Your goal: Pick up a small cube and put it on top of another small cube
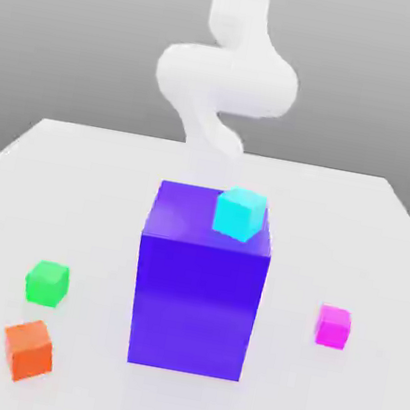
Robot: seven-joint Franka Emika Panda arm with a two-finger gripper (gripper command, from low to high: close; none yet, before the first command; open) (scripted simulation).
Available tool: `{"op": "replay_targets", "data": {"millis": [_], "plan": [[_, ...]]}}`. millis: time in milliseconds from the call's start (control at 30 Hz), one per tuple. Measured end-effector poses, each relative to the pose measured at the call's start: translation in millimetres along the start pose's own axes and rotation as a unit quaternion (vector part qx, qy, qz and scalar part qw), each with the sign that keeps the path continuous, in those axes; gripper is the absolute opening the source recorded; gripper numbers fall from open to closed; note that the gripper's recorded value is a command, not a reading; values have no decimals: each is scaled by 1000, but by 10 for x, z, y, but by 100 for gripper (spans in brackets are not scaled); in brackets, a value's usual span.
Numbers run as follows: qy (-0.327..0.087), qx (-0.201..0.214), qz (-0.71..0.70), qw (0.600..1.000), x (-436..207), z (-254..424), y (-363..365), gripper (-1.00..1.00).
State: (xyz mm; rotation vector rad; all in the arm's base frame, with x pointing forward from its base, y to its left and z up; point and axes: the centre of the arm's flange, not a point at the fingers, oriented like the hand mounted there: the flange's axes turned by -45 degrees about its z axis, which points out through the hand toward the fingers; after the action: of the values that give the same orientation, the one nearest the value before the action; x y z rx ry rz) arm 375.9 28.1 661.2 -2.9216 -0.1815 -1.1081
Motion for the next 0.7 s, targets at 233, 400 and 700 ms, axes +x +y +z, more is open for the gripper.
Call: {"op": "replay_targets", "data": {"millis": [233,400,700], "plan": [[-112,89,-202,969,-778,1591,-1078,0],[-182,149,-349,907,-1798,2337,-1832,0],[-267,228,-569,744,-3846,2838,-2497,0]]}}
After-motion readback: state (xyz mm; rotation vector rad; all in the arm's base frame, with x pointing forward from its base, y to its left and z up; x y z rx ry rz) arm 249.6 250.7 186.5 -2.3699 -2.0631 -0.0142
